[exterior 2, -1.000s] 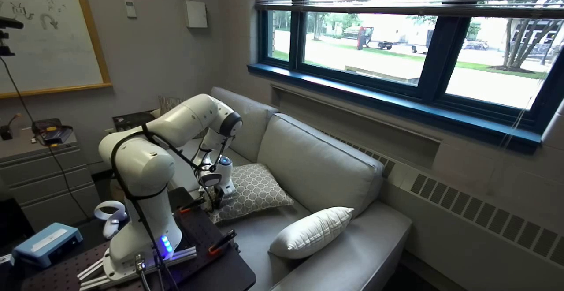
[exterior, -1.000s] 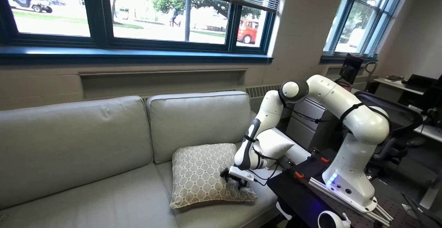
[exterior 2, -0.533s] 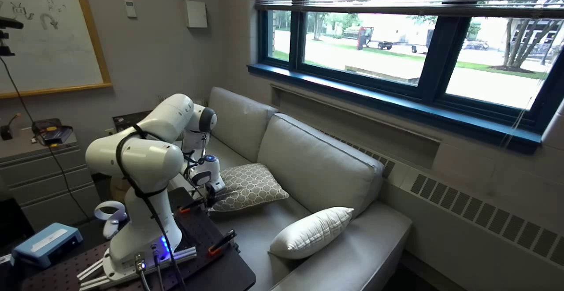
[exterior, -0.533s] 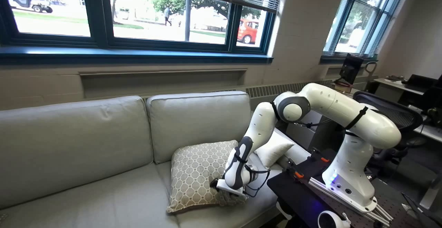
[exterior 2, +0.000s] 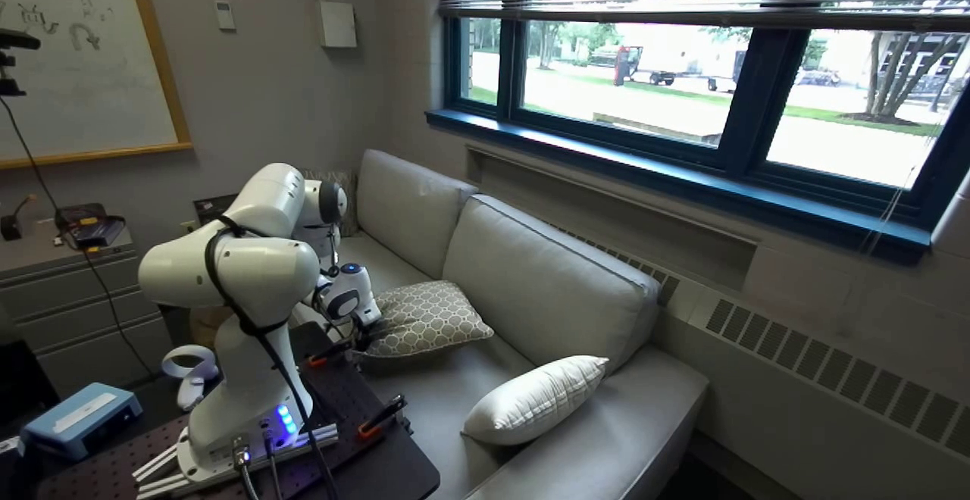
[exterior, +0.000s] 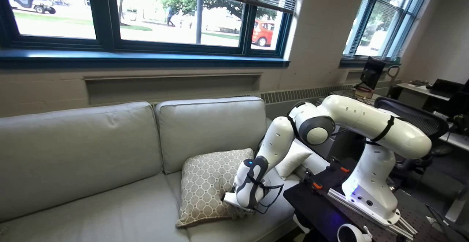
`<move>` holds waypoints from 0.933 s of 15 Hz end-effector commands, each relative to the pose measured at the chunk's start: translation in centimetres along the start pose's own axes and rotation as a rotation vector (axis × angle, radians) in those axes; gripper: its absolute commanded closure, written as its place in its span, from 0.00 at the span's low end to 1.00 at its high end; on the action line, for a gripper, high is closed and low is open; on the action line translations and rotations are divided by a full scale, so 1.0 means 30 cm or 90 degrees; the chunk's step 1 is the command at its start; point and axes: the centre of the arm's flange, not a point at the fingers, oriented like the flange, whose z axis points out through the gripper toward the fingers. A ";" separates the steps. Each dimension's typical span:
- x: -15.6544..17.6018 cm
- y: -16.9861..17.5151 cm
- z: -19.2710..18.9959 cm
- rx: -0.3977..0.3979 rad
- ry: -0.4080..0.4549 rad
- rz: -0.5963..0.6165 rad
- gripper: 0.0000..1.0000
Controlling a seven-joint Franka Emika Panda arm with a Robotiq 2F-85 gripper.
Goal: Put the pillows upright against the armrest
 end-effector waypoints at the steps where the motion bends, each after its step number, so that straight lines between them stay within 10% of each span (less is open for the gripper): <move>1: -0.099 -0.166 0.017 0.043 0.025 0.010 0.89; 14: -0.075 0.018 -0.511 0.200 0.247 0.112 0.87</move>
